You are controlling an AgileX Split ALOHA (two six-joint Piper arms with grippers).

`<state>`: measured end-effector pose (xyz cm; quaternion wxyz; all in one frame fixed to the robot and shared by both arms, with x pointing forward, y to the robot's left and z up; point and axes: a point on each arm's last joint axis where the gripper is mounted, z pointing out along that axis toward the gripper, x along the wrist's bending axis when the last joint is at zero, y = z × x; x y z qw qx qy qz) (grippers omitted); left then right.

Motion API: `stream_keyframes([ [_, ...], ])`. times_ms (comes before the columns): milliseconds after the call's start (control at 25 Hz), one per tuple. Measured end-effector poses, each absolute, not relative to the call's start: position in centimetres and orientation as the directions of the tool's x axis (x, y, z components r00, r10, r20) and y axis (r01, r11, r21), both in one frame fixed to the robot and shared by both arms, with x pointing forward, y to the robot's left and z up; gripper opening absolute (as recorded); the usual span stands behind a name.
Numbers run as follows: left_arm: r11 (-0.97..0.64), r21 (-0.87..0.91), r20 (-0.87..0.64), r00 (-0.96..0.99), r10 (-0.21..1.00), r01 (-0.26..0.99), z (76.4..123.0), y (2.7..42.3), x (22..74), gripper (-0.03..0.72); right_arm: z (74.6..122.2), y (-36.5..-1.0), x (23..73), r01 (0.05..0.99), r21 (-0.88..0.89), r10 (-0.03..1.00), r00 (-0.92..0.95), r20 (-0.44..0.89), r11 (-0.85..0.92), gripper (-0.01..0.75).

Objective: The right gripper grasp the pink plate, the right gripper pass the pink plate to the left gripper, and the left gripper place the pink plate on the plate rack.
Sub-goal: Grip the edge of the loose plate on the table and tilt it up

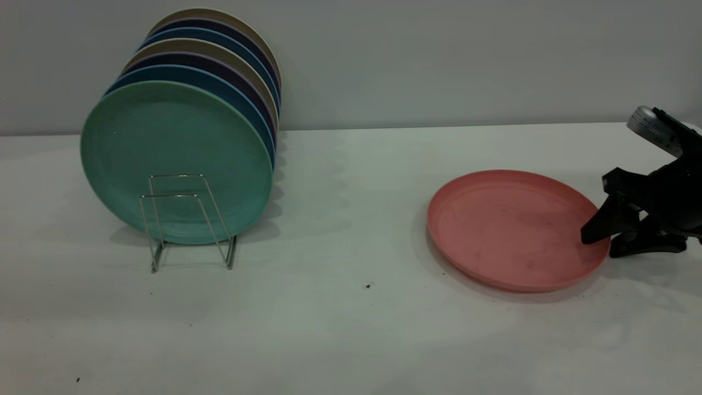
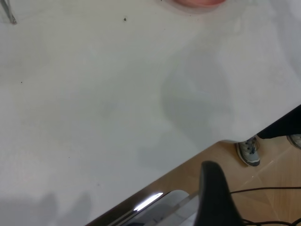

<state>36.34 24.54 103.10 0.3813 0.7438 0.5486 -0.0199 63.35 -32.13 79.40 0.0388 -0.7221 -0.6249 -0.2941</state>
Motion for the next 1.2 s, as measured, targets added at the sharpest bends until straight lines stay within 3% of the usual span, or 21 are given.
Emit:
stream_keyframes([
  [120,-0.107,0.545,-0.448,0.397,0.801,0.831,103.1,24.5,36.3,0.468,79.4,-31.3,63.6,0.923,0.327,0.879,0.023,0.477,-0.202,0.338],
  [320,-0.109,0.544,-0.448,0.398,0.801,0.832,103.1,24.5,36.3,0.468,79.6,-30.3,63.8,0.922,0.34,0.877,0.0,0.481,-0.187,0.094],
  [400,-0.112,0.541,-0.45,0.399,0.799,0.834,103.1,24.5,36.3,0.468,79.6,-30.3,63.8,0.921,0.34,0.875,0.003,0.484,-0.19,0.03],
  [760,-0.069,0.54,-0.499,0.385,0.777,0.839,103.2,24.2,36.6,0.448,81.0,-29.4,63.3,0.938,0.339,0.838,-0.126,0.531,-0.074,0.014],
  [960,-0.04,0.489,-0.523,0.33,0.786,0.871,101.8,24.2,38.7,0.436,84.7,-29.1,63.6,0.91,0.411,0.814,-0.205,0.543,-0.045,0.014],
  [1200,-0.02,0.481,-0.595,0.343,0.727,0.876,99.3,23.5,42.2,0.435,85.8,-27.6,63.1,0.913,0.407,0.753,-0.277,0.597,0.013,0.014],
])
